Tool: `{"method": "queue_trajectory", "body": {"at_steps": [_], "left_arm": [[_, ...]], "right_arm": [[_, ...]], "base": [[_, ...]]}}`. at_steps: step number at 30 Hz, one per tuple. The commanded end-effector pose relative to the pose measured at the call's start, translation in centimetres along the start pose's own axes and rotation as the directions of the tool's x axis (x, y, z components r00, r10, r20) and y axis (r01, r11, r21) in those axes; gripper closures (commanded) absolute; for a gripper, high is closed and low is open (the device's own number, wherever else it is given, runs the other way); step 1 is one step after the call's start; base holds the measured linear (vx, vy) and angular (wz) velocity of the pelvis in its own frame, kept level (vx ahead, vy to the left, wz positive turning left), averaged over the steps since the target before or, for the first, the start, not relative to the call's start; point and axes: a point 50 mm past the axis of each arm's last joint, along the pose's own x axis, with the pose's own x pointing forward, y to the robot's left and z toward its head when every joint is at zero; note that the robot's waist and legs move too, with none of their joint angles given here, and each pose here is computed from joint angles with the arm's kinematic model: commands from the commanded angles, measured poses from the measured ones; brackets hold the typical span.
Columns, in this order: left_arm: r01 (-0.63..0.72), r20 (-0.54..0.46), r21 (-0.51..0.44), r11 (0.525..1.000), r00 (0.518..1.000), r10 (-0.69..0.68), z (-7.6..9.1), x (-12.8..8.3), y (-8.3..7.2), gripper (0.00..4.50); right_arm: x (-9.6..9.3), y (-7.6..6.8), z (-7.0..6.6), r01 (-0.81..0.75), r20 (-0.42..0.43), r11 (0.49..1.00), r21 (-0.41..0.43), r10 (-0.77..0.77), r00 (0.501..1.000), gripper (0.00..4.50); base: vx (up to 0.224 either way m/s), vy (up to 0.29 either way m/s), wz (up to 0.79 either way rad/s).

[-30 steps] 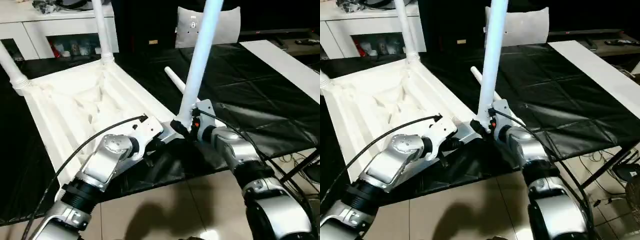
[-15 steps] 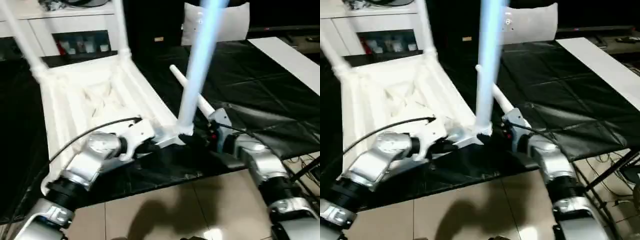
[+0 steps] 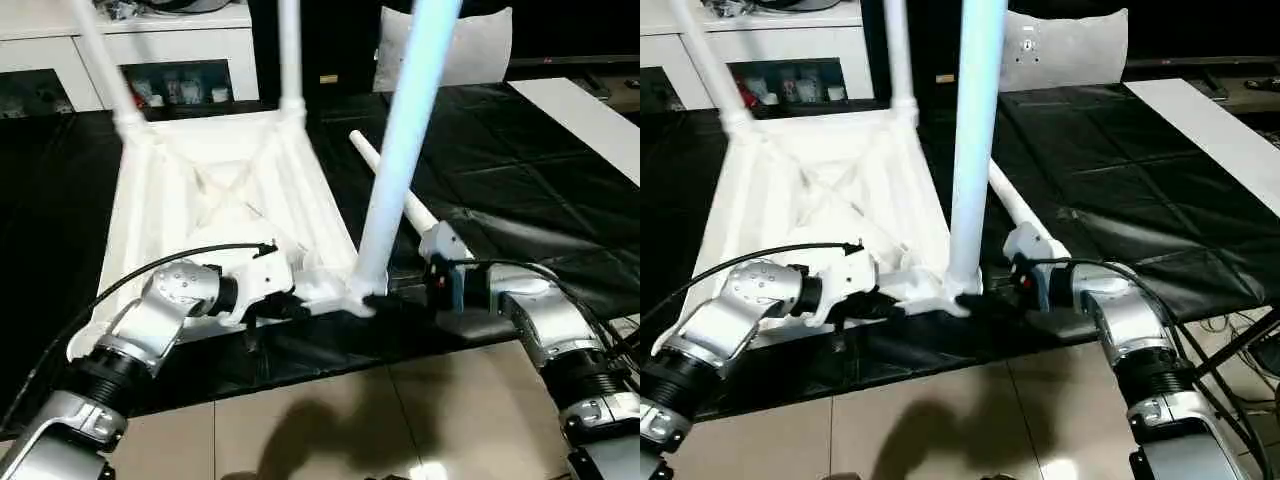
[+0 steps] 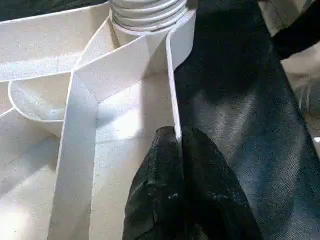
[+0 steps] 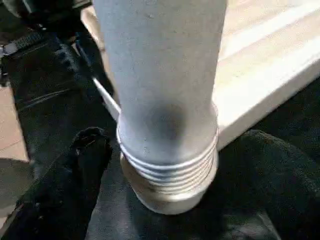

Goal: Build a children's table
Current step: Rotate leg to tighten

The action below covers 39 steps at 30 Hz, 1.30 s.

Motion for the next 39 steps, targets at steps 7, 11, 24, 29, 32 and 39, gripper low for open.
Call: {"method": "queue_trajectory", "body": {"at_steps": [7,11,24,29,32,39], "left_arm": [[0.118,-0.022,0.072,0.99,0.993,-0.116,0.5,1.1,-0.9,4.5],[0.125,-0.025,0.071,0.99,0.992,-0.123,0.5,1.1,-0.9,4.5],[0.135,-0.016,0.032,0.99,0.991,-0.135,0.2,1.2,-1.1,4.5],[-0.001,0.021,-0.092,0.996,1.0,0.003,0.6,1.8,-0.6,4.5],[-0.192,0.047,-0.249,0.949,0.977,0.21,1.6,3.1,0.3,4.5],[-0.29,0.068,-0.35,0.891,0.94,0.333,4.3,5.3,0.8,4.5]], "right_arm": [[0.3,0.0,0.4,-0.054,0.008,0.999,0.004,0.054,0.999,0.81],[0.5,0.2,0.2,-0.073,0.015,0.997,0.017,0.073,0.997,1.2],[1.1,1.2,-0.7,-0.13,0.053,0.986,0.106,0.125,0.991,1.75],[2.9,2.0,-1.3,-0.055,0.038,0.985,0.166,0.05,0.998,1.76],[5.6,1.1,-1.6,0.195,0.003,0.95,0.245,-0.202,0.979,1.76],[7.2,-0.6,-1.3,0.43,-0.074,0.844,0.319,-0.431,0.899,1.76]], "base": [[0.0,0.0,0.0],[0.0,0.0,0.0],[0.0,0.0,0.0],[0.0,0.0,0.0],[-0.024,-0.001,-0.02],[-0.017,0.001,-0.03]]}}
